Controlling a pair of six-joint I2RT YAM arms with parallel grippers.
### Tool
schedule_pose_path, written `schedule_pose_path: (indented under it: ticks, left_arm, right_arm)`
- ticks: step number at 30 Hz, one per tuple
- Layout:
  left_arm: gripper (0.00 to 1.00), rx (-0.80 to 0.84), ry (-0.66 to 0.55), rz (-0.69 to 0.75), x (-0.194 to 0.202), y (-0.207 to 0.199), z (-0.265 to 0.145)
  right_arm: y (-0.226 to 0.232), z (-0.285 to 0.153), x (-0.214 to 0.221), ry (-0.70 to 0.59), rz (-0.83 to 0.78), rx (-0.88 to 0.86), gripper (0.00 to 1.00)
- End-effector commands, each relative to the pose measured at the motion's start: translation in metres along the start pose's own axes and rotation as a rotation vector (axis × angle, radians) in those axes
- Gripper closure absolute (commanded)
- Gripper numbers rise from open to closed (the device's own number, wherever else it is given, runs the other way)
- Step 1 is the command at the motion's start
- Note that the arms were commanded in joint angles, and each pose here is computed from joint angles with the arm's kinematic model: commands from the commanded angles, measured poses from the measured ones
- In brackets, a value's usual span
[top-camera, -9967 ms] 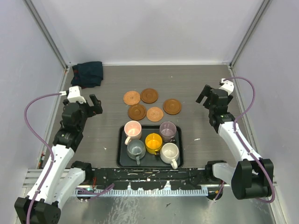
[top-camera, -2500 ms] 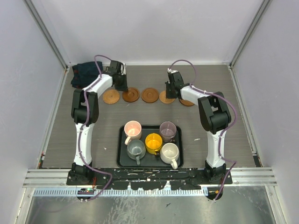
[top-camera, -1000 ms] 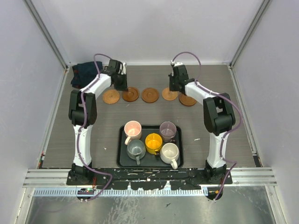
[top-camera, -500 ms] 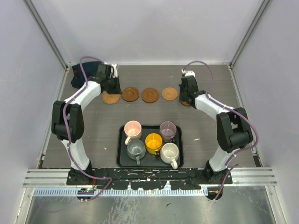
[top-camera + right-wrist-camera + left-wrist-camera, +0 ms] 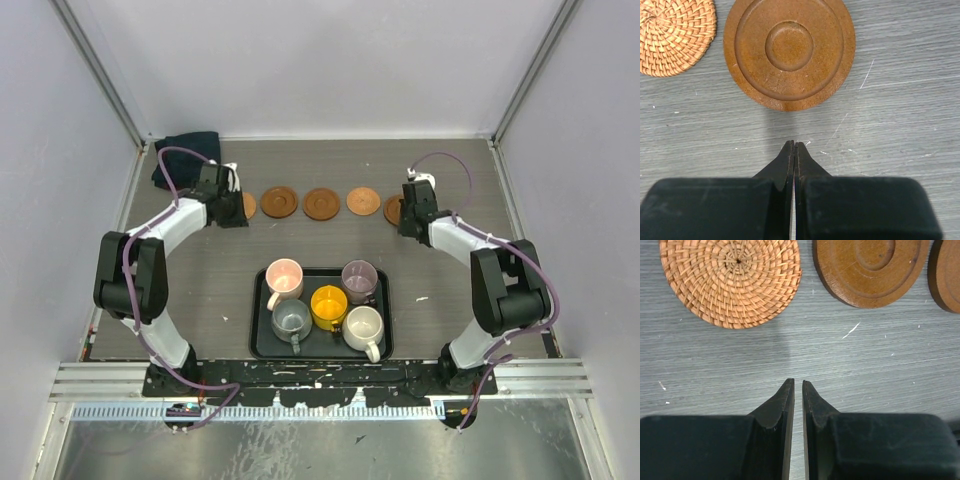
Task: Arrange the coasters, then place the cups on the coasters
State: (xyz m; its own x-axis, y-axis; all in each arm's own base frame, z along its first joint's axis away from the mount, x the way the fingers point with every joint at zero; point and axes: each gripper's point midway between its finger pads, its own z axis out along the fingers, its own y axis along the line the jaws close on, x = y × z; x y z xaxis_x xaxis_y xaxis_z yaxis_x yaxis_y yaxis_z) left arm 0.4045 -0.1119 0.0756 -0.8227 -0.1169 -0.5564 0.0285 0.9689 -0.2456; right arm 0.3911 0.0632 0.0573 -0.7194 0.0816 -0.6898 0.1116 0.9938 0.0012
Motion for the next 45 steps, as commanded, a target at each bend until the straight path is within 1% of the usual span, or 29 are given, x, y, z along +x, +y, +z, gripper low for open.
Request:
schedule_pose_path:
  ticks: [1, 9, 17, 31, 40, 45]
  left_arm:
    - [0.87, 0.008, -0.087, -0.019, -0.018, 0.0, -0.007]
    - [0.87, -0.005, -0.062, -0.031, -0.008, 0.008, 0.0]
    - [0.87, -0.015, -0.042, -0.038, -0.003, 0.015, 0.006]
    - [0.86, -0.04, -0.027, -0.048, 0.0, 0.029, 0.006]
    - [0.86, -0.038, -0.014, -0.055, 0.003, 0.03, 0.011]
    - [0.86, -0.032, -0.02, -0.057, 0.002, 0.028, 0.009]
  right_arm:
    - [0.007, 0.011, -0.003, -0.014, 0.05, -0.045, 0.99]
    - [0.015, 0.026, 0.007, 0.032, 0.063, -0.075, 0.99]
    - [0.015, 0.039, 0.008, 0.046, 0.069, -0.064, 0.99]
    - [0.016, 0.063, -0.008, 0.046, 0.098, -0.052, 0.99]
    - [0.015, 0.067, -0.01, 0.051, 0.101, -0.052, 0.99]
    - [0.02, 0.059, -0.004, 0.071, 0.107, -0.088, 0.99]
